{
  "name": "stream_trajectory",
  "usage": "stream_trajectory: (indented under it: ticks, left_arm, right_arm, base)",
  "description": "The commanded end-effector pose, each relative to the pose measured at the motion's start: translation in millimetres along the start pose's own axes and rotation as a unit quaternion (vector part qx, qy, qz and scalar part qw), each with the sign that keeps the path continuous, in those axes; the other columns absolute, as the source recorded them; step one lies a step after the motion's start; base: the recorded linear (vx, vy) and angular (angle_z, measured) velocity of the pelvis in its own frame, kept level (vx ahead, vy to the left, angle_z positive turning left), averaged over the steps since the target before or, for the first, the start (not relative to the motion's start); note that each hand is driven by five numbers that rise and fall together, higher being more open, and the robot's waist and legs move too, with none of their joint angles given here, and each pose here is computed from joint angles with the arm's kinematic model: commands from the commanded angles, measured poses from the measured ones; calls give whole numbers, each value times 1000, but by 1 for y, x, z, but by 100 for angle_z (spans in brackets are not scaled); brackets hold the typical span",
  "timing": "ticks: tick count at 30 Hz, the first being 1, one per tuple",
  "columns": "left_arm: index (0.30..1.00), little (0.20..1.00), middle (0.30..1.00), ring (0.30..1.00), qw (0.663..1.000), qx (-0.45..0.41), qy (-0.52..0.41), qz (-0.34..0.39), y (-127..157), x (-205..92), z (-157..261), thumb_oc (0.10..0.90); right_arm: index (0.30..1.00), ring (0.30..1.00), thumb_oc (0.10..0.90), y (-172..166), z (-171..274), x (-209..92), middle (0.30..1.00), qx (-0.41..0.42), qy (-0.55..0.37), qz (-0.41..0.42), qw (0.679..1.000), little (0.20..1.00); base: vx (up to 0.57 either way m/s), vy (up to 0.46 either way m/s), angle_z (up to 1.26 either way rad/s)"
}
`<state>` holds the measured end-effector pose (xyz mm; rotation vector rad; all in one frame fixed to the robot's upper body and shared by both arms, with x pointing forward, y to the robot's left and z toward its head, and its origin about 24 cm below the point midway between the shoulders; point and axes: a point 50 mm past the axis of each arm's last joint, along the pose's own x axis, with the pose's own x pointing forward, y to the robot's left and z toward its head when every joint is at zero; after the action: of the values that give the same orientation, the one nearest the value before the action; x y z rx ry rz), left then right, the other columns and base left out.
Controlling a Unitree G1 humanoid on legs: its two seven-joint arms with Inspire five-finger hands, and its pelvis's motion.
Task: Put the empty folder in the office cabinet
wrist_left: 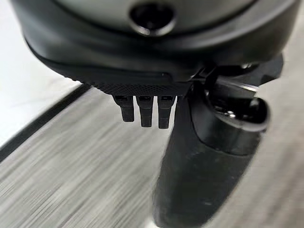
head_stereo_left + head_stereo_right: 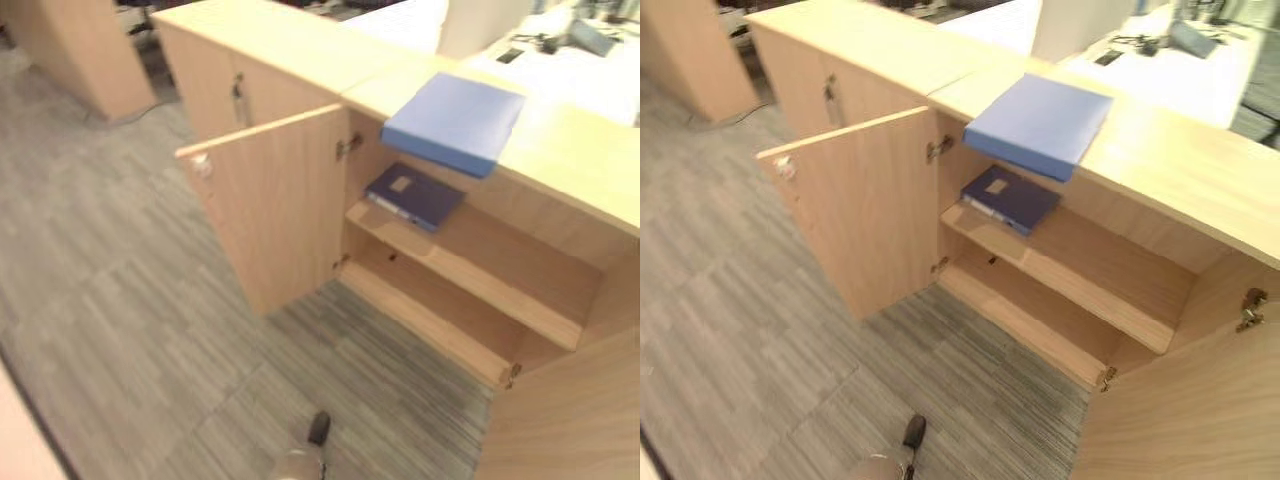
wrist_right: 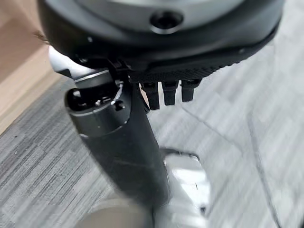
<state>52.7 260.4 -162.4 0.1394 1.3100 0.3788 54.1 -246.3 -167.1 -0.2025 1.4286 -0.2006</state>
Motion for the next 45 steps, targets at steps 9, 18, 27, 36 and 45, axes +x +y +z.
stream_trajectory:
  ticks: [9,18,27,36,45]
  left_arm:
    - [900,900,900,900,999,32,18,28,23,-1,-10,800]
    - [900,900,900,900,999,53,6,-3,3,0,-4,800]
    - [900,900,900,900,991,131,-14,-22,-8,0,5,800]
    - [900,900,900,900,990,129,-42,-37,-21,-1,21,800]
    - [900,900,900,900,988,132,-59,-45,-24,-1,26,800]
  right_arm:
    - [900,900,800,-11,32,-1,900,3,-56,-15,998,900]
    - [900,900,800,-9,38,-2,900,-6,-63,-18,998,900]
    - [900,900,800,-15,27,-1,900,-30,-35,-29,999,900]
    - [900,900,800,-28,26,-1,900,-12,-32,-49,998,900]
    - [900,900,800,-29,19,-1,900,-13,-26,-57,998,900]
  base:
    - [183,278,-47]
    - [103,18,-28]
    - [153,-61,15]
    - [191,-134,23]
    - [95,-109,17]
